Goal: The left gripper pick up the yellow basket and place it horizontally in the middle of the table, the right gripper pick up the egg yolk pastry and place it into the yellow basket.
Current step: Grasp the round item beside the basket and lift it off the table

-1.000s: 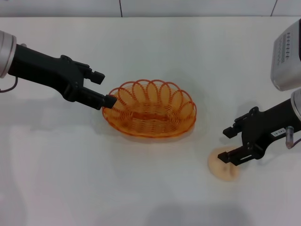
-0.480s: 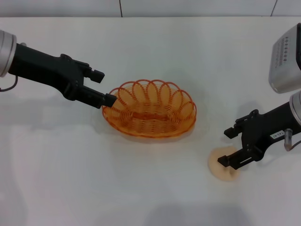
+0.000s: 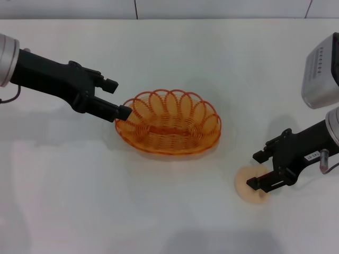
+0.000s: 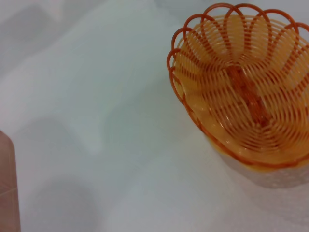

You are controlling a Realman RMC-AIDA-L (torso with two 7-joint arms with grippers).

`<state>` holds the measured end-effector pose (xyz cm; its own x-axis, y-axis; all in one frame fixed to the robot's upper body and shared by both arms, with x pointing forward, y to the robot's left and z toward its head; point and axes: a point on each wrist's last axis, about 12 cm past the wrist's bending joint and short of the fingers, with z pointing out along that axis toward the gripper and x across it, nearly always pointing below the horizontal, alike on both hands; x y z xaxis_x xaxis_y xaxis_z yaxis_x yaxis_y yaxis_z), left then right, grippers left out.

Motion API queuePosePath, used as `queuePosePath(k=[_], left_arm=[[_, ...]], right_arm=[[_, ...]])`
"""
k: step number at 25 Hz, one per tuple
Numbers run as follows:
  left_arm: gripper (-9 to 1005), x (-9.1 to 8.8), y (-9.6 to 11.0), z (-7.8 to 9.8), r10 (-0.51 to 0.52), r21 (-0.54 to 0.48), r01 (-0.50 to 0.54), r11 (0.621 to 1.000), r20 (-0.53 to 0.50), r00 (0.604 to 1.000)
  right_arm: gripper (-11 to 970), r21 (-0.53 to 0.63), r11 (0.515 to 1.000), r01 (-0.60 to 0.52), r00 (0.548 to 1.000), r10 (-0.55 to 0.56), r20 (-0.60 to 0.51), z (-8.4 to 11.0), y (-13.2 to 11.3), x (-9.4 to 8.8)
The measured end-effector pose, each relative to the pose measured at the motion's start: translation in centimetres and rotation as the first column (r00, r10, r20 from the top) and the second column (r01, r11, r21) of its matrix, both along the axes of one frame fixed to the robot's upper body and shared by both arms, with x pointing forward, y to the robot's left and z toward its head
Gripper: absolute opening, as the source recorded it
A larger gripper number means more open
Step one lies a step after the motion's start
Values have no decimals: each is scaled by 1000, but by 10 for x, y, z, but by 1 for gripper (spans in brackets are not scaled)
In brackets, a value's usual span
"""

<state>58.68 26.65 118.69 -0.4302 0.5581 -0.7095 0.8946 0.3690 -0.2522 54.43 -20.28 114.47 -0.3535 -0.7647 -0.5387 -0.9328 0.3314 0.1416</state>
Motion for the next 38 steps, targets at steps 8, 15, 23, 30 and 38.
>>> queuePosePath(k=[8, 15, 23, 30, 38], left_arm=[[861, 0, 0, 0, -1, 1, 1, 1000, 1, 1000], [861, 0, 0, 0, 0, 0, 0, 1000, 2, 1000], [861, 0, 1, 0, 2, 0, -2, 1000, 4, 1000], [861, 0, 1, 0, 2, -2, -2, 1000, 4, 1000], [861, 0, 1, 0, 4, -1, -4, 1000, 4, 1000]], right_arm=[[635, -5, 1000, -5, 1000, 5, -2, 0, 0, 0], [342, -6, 1000, -7, 1000, 7, -9, -1, 0, -1], [169, -2, 1000, -9, 1000, 9, -16, -1, 1, 0], [120, -2, 1000, -16, 1000, 16, -11, 1, 3, 0], [85, 1, 1000, -22, 1000, 22, 2, 5, 6, 0]])
